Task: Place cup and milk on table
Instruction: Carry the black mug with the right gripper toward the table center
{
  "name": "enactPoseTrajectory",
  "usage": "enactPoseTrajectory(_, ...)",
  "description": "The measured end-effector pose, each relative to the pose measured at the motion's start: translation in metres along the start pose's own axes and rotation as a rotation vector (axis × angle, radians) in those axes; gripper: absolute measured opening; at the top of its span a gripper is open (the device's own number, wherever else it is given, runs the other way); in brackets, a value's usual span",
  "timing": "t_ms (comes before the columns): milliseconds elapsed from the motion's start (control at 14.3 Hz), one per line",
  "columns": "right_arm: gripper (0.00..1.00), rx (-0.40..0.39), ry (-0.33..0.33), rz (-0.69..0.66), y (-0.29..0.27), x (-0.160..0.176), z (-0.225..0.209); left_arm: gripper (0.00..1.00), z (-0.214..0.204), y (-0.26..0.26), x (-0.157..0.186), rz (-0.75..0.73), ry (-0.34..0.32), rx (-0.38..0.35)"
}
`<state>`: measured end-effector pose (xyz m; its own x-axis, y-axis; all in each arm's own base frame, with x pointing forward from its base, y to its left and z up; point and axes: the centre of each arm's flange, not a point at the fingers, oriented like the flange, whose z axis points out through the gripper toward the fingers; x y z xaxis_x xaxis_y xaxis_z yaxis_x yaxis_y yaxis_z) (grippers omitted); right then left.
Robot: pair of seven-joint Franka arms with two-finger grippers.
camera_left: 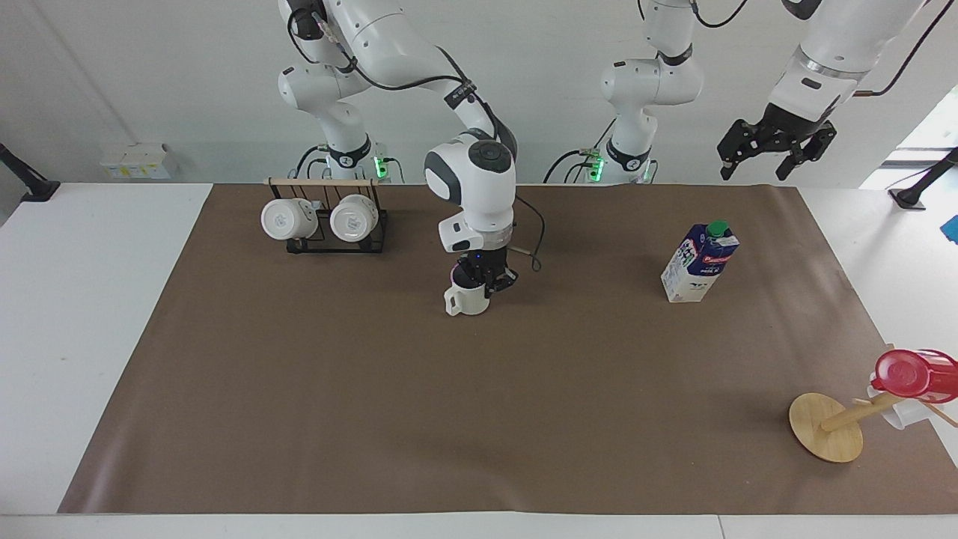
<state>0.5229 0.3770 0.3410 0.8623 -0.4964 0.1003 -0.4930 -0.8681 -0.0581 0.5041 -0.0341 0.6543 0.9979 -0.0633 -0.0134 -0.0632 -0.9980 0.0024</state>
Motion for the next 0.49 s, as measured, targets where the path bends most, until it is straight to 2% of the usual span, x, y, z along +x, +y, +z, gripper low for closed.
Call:
enactPoseTrajectory(209, 0.07, 0.000, 0.000, -0.007, 0.000, 0.000, 0.000, 1.00, 0.001, 0.003, 0.000, 0.007, -0.002, 0.001)
enactPoseTrajectory(419, 0.35, -0.016, 0.007, -0.019, 0.000, 0.001, -0.002, 1.00, 0.014, 0.008, -0.001, 0.015, -0.009, 0.002)
enactPoseTrajectory(488, 0.48, -0.014, 0.011, -0.029, -0.001, 0.003, -0.009, 1.00, 0.027, 0.008, -0.001, 0.015, -0.001, 0.002)
